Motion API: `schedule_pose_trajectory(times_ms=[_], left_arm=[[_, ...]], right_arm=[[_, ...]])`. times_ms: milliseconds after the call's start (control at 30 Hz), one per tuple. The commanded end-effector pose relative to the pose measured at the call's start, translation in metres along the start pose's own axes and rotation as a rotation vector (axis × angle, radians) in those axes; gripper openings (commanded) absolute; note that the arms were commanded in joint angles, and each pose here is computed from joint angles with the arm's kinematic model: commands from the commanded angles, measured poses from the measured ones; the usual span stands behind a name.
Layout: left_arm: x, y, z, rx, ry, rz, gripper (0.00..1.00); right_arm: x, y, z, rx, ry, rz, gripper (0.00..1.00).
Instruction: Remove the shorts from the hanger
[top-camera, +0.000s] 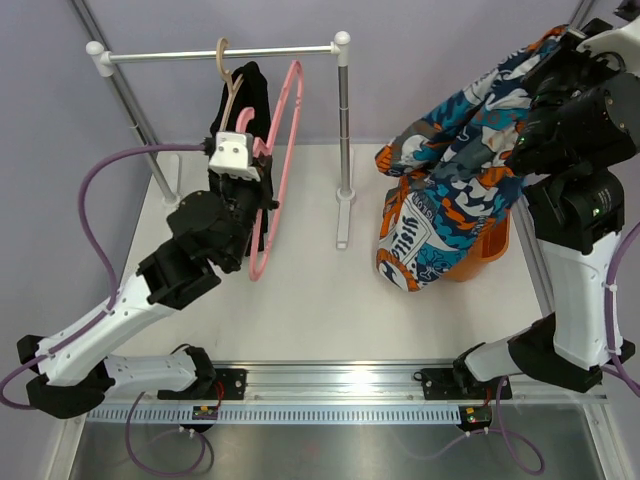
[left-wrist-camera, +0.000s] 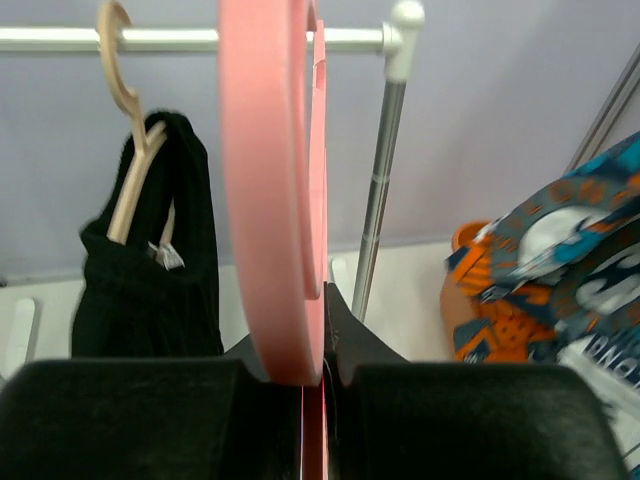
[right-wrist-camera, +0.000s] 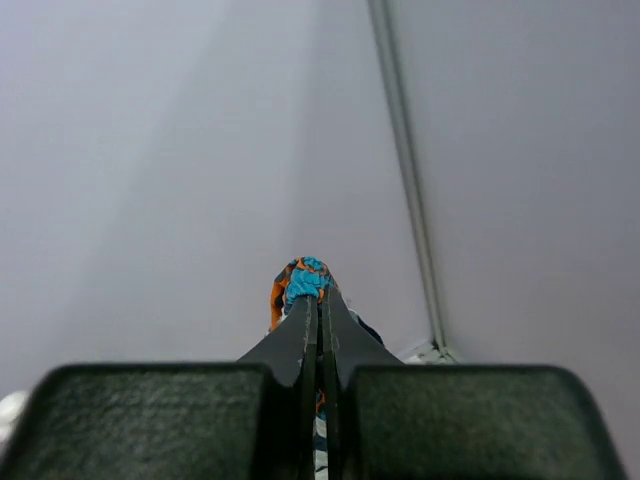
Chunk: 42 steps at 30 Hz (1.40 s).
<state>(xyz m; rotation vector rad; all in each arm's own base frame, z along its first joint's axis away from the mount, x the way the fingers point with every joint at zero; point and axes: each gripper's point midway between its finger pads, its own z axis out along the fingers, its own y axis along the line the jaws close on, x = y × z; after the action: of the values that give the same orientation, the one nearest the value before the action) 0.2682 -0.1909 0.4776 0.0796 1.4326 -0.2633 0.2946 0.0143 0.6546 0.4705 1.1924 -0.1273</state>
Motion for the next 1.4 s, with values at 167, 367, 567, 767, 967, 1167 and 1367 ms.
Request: schedule_pose_trajectory(times_ms=[167, 367, 567, 767, 967, 1167, 1367], left_arm=[[0.028, -0.007, 0.001, 0.024, 0.041, -0.064, 0.00], [0.034, -0.003, -0.006, 0.039, 0.050, -0.068, 0.00], [0.035, 0.000, -0.011, 0.050, 0.057, -0.066, 0.00], [0.041, 0.000, -0.015, 0.063, 0.068, -0.072, 0.00], [0.045, -0.004, -0.015, 0.078, 0.076, -0.086, 0.00], [0.046, -0.002, -0.017, 0.079, 0.094, -0.081, 0.00], [0.050, -0.004, -0.019, 0.089, 0.127, -0.084, 0.00]], right_arm=[[0.157, -0.062, 0.076, 0.232, 0.305, -0.107, 0.00], [0.319, -0.066, 0.090, 0.198, 0.702, -0.058, 0.00], [0.401, -0.055, 0.061, 0.125, 0.942, -0.013, 0.44], [0.345, -0.054, 0.036, 0.048, 0.840, 0.022, 0.81], [0.288, -0.040, -0.019, -0.074, 0.806, 0.051, 0.86], [0.309, -0.057, -0.121, -0.148, 0.854, 0.165, 0.85], [0.354, -0.067, -0.205, -0.264, 0.954, 0.318, 0.85]])
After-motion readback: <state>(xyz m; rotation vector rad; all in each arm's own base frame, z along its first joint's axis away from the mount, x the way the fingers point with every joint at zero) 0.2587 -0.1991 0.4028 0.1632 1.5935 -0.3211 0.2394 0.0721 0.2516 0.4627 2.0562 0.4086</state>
